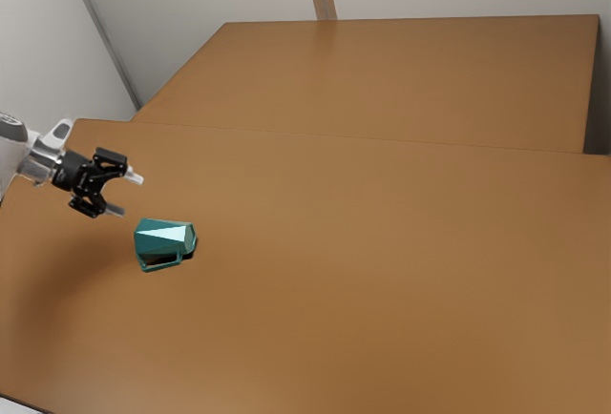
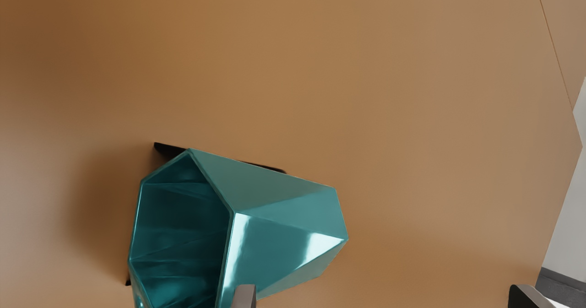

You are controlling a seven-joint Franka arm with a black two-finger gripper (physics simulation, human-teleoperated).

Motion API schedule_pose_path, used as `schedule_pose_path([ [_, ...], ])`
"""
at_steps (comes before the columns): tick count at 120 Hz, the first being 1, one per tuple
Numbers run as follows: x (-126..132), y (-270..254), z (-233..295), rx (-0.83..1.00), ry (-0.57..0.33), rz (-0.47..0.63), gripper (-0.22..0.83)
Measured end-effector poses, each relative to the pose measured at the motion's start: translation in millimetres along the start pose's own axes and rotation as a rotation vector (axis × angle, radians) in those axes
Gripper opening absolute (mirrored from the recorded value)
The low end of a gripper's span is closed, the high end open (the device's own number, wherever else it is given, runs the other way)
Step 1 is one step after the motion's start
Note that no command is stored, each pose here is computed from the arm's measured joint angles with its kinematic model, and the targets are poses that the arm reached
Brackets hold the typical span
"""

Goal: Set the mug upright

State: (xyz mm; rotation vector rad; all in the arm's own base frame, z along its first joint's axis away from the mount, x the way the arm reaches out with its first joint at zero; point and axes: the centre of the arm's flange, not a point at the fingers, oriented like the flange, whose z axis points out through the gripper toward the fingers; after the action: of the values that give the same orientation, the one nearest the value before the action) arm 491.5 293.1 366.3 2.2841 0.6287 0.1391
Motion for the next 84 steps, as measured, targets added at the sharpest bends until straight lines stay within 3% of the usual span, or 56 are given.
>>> schedule_pose_path([
  [41, -4.1, -37.1, 28.4, -0.049, -0.010, 0.036, 0.62],
  [84, -10.6, -43.0, 53.2, -0.092, -0.050, 0.098, 0.62],
])
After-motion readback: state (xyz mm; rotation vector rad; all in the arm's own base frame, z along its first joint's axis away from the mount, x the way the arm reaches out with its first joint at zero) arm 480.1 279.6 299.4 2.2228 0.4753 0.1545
